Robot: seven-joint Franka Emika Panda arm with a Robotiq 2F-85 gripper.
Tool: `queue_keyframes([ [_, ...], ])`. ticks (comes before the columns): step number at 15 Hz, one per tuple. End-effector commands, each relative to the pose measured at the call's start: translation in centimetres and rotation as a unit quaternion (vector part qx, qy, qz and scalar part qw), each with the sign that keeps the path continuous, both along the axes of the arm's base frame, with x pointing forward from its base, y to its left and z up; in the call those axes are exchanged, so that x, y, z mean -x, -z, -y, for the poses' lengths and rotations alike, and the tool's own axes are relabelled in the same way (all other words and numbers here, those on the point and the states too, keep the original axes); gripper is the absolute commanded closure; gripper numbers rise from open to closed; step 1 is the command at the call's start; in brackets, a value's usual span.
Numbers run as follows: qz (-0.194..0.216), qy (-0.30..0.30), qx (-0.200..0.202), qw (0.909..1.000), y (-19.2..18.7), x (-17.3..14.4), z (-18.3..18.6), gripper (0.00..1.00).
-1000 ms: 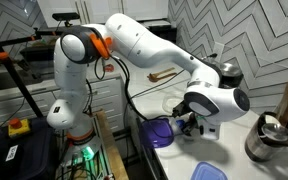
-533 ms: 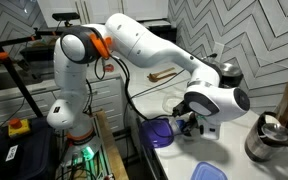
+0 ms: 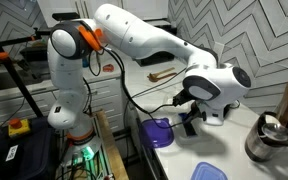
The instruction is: Remove the lid from the container to the right, remove the packet inside then stack it with the container to the left
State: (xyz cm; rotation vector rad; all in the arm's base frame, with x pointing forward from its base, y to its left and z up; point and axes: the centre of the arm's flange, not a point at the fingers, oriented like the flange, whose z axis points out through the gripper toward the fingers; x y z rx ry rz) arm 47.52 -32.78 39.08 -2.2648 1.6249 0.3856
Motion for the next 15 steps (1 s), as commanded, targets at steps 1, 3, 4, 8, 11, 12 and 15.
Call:
queue_keyframes([
  [1,-0.009,-0.007,0.029,0.9995,-3.2,0.6,-1.6,1.0],
  [3,-0.019,-0.015,0.056,0.9981,-5.0,0.8,-2.0,1.0],
  [4,-0.024,-0.021,0.068,0.9972,-5.9,1.0,-2.2,1.0],
  [8,-0.033,-0.046,0.104,0.9929,-9.1,1.7,-1.8,1.0],
  [11,-0.018,-0.056,0.143,0.9879,-10.5,1.8,0.1,1.0],
  [12,-0.009,-0.058,0.151,0.9868,-10.6,1.8,0.7,1.0],
  [15,0.021,-0.053,0.182,0.9817,-10.5,1.6,3.2,1.0],
])
